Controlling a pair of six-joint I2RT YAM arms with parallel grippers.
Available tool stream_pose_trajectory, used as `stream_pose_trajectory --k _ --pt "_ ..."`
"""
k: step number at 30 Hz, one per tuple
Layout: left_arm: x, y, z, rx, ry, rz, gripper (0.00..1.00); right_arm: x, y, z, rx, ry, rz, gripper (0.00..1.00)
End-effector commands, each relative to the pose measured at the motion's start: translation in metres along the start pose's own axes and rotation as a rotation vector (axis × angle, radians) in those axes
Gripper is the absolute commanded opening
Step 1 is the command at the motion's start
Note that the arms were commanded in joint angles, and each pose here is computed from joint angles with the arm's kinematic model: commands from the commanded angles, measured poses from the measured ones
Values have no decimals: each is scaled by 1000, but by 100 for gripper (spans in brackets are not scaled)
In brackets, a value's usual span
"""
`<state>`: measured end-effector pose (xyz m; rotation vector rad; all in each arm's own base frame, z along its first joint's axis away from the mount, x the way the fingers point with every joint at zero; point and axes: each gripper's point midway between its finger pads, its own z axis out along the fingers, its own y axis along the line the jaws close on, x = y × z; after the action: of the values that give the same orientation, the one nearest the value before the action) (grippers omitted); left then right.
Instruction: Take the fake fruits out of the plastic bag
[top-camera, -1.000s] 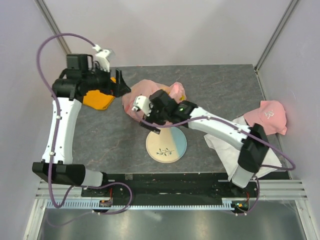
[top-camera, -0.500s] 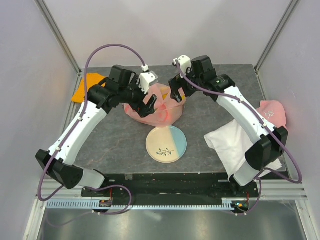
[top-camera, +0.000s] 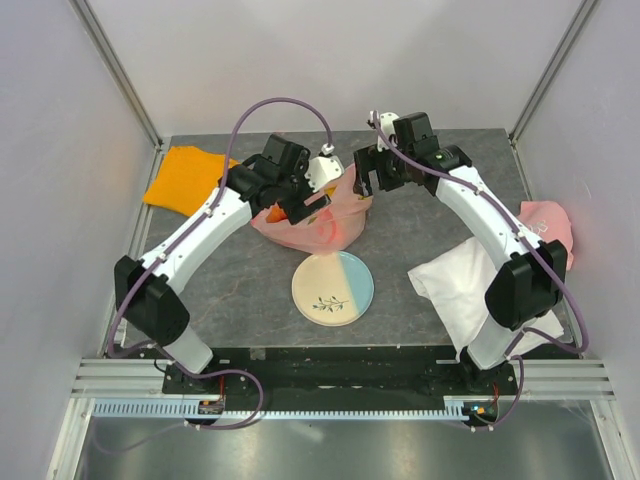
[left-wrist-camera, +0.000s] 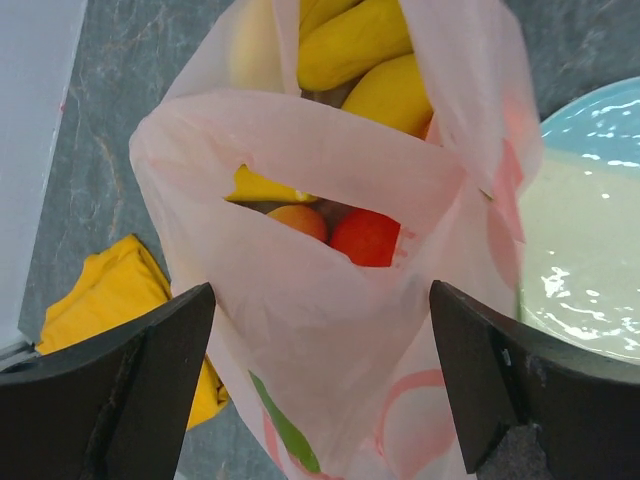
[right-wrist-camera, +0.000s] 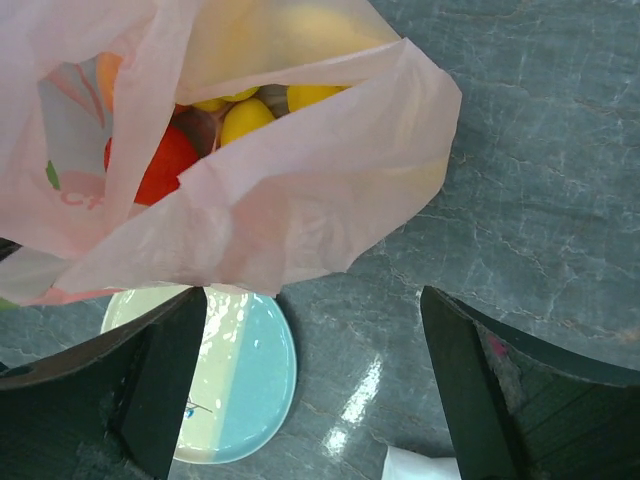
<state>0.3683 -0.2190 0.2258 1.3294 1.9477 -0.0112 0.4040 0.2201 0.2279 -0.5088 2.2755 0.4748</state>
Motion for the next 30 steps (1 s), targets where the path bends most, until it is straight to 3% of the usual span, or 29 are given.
stream_pose_trajectory --k 1,2,5,6,8,9,10,11,13,14,15,17,18,19,23,26,27,28,30 --pt "-11 30 11 -101 16 80 88 -7 5 10 -67 -22 77 95" --pt "-14 32 14 -103 13 75 84 -10 7 11 -84 -23 78 92" --pt "-22 40 24 -115 17 54 53 -7 16 21 -155 -1 101 77" --pt "-23 43 26 -123 20 42 27 -8 16 28 -165 1 108 75" --pt "-25 54 32 -152 31 19 7 -16 21 32 -198 -9 131 66" --pt "-26 59 32 -166 29 -16 2 -18 22 39 -215 -13 134 60" --pt "-34 72 28 -198 7 -48 2 -23 26 41 -236 -21 139 52" --pt "-27 86 31 -220 16 -97 2 -35 27 44 -259 -45 132 37" --pt "-40 120 15 -300 -44 -244 2 -56 27 47 -273 -96 105 21" --pt "-32 145 7 -343 -55 -318 2 -77 20 53 -248 -147 82 5" --pt "-24 153 15 -334 -39 -401 2 -89 15 55 -233 -177 64 4" --pt "-30 202 -13 -434 -117 -496 2 -131 2 59 -205 -277 33 0" --pt "-29 211 -8 -426 -127 -510 2 -147 -4 58 -195 -318 26 0" --pt "-41 232 -30 -474 -194 -511 2 -162 -12 56 -175 -360 25 0" --pt "-80 251 -74 -519 -357 -477 2 -220 -19 14 -149 -546 -25 0" --pt "-98 242 -114 -519 -448 -499 2 -223 -10 -20 -148 -575 -111 0" --pt "-89 233 -107 -496 -415 -511 2 -218 -10 -27 -142 -569 -148 0" --pt "-93 221 -131 -484 -446 -509 2 -211 -6 -31 -161 -552 -167 0" --pt "-79 199 -134 -439 -411 -538 2 -178 0 -37 -178 -486 -171 0"
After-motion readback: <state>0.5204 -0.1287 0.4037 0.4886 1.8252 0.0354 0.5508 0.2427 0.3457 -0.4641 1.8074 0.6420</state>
